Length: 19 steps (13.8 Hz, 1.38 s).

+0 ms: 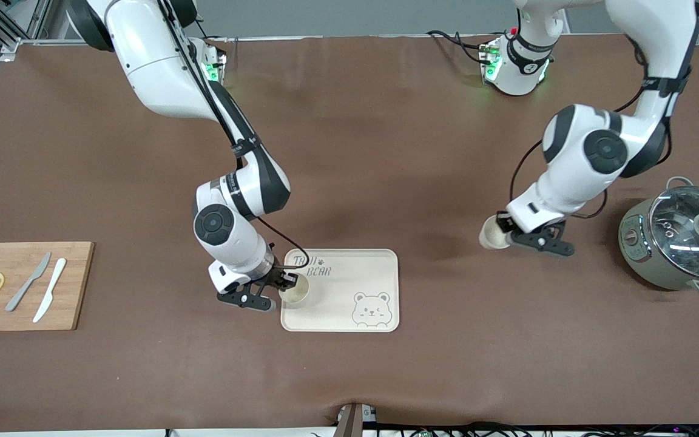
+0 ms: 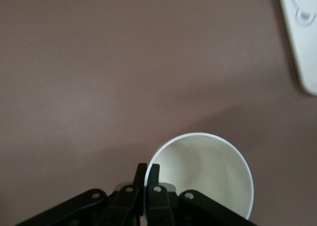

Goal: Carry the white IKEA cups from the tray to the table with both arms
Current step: 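Grasp the second cup with the right gripper and lift both cups, then carry the cups off the tray with both grippers and lower them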

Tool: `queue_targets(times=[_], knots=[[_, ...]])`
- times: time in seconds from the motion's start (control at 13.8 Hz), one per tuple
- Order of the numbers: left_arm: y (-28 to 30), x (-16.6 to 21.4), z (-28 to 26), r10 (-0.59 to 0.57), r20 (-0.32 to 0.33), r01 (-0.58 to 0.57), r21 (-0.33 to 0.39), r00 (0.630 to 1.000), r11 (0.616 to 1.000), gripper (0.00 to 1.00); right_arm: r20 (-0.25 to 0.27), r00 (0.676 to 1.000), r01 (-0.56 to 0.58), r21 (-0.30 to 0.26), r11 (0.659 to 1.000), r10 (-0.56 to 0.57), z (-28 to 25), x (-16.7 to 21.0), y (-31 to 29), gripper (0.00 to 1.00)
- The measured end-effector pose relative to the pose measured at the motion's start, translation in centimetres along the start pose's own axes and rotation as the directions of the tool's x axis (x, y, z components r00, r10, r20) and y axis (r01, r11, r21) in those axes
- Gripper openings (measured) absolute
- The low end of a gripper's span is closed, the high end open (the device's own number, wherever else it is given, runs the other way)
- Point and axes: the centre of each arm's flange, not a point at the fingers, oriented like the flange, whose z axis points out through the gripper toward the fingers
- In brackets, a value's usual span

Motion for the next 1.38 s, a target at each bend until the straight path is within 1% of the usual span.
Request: queue_targets(times=[0.14,0.29,0.43,0.72,1.09,1.16,1.23,1.3,1.38], knots=[[-3.1,-3.5,1.6,0.056,-0.021,-0.056,-0.001,0.998,0.998,0.04,-0.004,1.000,0.006,-0.038,0.999,-0.006,-1.7,2.3,1.8,0.02],[-5.4,-6.5,3.8,0.103,-0.044,-0.103,0.012,0.994,0.995,0.04,0.010,0.999,0.041,-0.058,0.998,-0.040,-3.6,5.0,4.6,0.02],[-6.0,-8.1,5.6,0.128,-0.061,-0.127,0.014,0.990,0.992,0.04,0.022,0.997,0.079,-0.069,0.994,-0.078,-4.4,7.4,8.3,0.02],[-5.5,-8.5,8.0,0.127,-0.081,-0.128,-0.009,0.989,0.992,0.04,0.024,0.982,0.187,-0.079,0.979,-0.185,-5.4,10.7,14.5,0.02],[-5.4,-8.6,9.6,0.144,-0.095,-0.147,-0.024,0.985,0.989,0.04,0.035,0.951,0.309,-0.094,0.946,-0.307,-6.5,14.3,24.1,0.02],[-5.4,-8.6,9.8,0.150,-0.097,-0.153,-0.024,0.984,0.988,0.10,0.039,0.946,0.323,-0.096,0.941,-0.321,-6.7,14.8,25.6,0.02],[-5.4,-8.5,9.8,0.153,-0.100,-0.156,-0.024,0.983,0.987,0.19,0.044,0.941,0.337,-0.097,0.937,-0.334,-6.8,15.1,26.9,0.02],[-5.4,-8.4,9.7,0.155,-0.103,-0.158,-0.022,0.983,0.987,0.28,0.049,0.936,0.352,-0.098,0.931,-0.349,-6.9,15.3,28.3,0.02],[-5.5,-8.3,9.5,0.155,-0.107,-0.158,-0.020,0.982,0.987,0.40,0.054,0.931,0.366,-0.100,0.925,-0.362,-7.0,15.6,29.9,0.02]])
